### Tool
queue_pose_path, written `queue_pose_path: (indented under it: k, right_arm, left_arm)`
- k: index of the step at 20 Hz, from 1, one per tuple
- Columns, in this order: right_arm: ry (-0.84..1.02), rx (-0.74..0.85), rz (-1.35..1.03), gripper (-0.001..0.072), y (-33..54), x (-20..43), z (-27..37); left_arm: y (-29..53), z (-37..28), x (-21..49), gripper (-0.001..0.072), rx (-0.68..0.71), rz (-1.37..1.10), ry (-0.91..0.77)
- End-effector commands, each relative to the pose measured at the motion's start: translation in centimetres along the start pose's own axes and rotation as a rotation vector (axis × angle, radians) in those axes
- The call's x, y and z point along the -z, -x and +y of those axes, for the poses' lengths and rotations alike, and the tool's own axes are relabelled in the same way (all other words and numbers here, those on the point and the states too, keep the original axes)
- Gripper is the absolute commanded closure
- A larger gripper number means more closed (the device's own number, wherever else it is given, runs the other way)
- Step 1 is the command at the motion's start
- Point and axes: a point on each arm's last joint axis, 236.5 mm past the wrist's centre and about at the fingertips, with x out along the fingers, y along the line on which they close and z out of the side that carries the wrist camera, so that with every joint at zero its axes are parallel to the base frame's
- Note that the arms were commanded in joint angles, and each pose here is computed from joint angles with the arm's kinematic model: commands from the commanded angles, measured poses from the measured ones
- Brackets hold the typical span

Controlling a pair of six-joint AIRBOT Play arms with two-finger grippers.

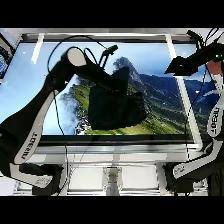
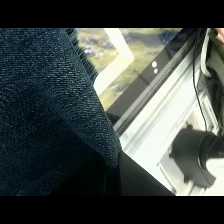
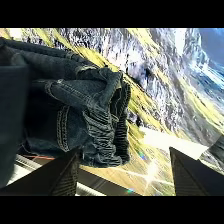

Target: Fold the clothes and pants, and hang the long-sleeved shirts on hangers.

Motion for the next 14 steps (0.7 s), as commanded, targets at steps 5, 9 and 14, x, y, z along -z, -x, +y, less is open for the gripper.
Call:
queue_pose_path:
  k: [5, 9, 14]
  right_arm:
    - [-0.002, 0.002, -0.004, 0.0129, 0.1, 0.0, -0.1]
    - [-0.002, 0.003, -0.008, 0.0129, 0.1, -0.1, -0.1]
    - [-0.021, -0.019, 0.049, 0.0127, -1.3, 1.1, -0.2]
  left_arm:
    - [-7.2, 0.4, -1.4, 0.0676, 0.002, -0.046, 0.002]
    - [-9.5, 0.8, -1.4, 0.0572, 0.0, -0.051, 0.005]
    - [-10.6, -1.0, -2.2, 0.0569, 0.068, -0.092, -0.034]
